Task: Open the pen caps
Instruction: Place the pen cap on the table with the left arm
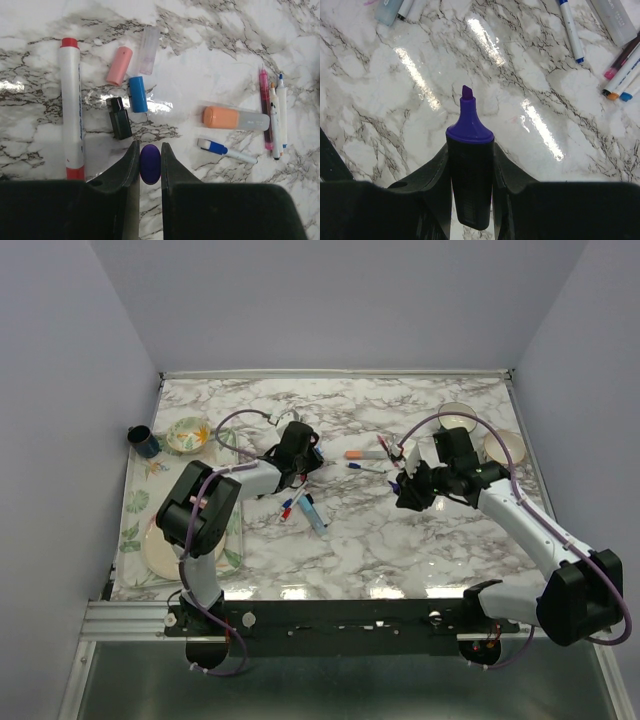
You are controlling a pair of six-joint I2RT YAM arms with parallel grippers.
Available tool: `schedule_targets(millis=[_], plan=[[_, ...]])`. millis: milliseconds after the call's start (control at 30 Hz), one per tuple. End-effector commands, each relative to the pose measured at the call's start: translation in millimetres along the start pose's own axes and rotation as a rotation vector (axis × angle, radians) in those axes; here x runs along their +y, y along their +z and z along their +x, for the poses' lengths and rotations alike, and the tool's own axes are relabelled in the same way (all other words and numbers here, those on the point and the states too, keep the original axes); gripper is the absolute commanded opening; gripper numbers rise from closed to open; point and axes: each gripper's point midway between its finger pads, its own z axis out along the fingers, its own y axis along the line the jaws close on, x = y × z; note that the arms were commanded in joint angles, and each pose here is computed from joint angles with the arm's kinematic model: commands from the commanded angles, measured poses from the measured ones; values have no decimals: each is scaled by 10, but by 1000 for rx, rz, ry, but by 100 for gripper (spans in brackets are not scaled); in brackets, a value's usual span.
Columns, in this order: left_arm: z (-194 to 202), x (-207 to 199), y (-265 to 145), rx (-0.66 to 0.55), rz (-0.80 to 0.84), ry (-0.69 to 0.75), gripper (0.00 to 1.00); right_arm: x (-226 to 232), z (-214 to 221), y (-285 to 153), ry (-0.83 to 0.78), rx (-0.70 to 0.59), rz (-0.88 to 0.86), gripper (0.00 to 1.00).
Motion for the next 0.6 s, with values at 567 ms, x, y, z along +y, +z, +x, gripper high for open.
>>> schedule_targets(millis=[567], plan=[[-164,66,269,42,-87,89,45,-93,-18,-34,12,-7,46,1]])
